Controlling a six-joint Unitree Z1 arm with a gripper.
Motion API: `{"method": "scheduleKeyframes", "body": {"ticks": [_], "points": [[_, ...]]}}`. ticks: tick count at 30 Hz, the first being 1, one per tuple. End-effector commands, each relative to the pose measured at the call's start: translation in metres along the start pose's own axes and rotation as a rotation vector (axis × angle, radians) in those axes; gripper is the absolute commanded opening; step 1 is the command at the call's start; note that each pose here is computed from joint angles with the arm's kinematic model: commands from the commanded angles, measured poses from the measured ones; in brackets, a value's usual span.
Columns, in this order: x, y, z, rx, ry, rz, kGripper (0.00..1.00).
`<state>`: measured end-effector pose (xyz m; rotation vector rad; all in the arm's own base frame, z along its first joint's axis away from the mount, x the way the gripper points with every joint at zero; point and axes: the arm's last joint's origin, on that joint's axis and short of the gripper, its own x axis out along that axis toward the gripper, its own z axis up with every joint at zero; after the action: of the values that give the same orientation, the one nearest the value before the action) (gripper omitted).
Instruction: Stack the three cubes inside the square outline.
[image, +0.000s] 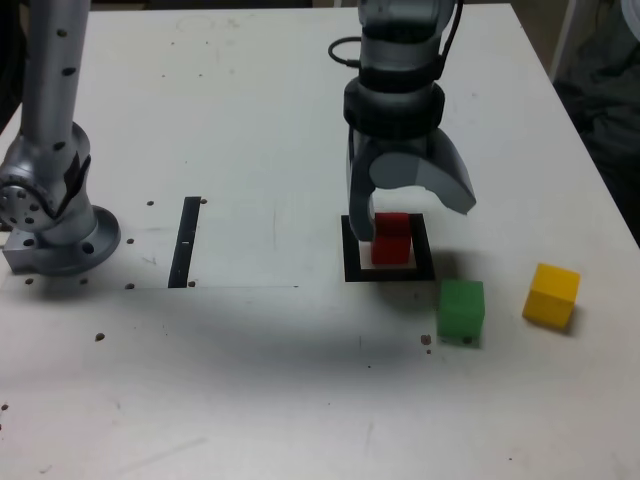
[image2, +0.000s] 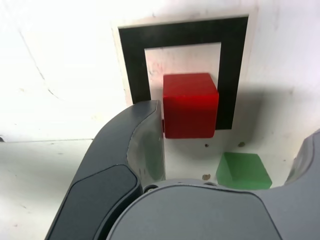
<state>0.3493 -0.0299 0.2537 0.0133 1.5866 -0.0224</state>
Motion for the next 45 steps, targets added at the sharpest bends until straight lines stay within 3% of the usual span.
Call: {"method": "scheduleKeyframes", "body": {"ticks": [1, 11, 15, 31, 45], "points": [[-0.012, 0.001, -0.002, -0.006, -0.024, 0.015, 1.0], [-0.049, -0.008, 0.009, 0.028, -0.06, 0.099, 1.0], [-0.059, -0.022, 0.027, 0.079, -0.074, 0.111, 1.0], [-0.043, -0.053, 0.102, 0.258, -0.099, 0.095, 0.99], [0.009, -0.069, 0.137, 0.309, -0.036, 0.032, 0.98]]}}
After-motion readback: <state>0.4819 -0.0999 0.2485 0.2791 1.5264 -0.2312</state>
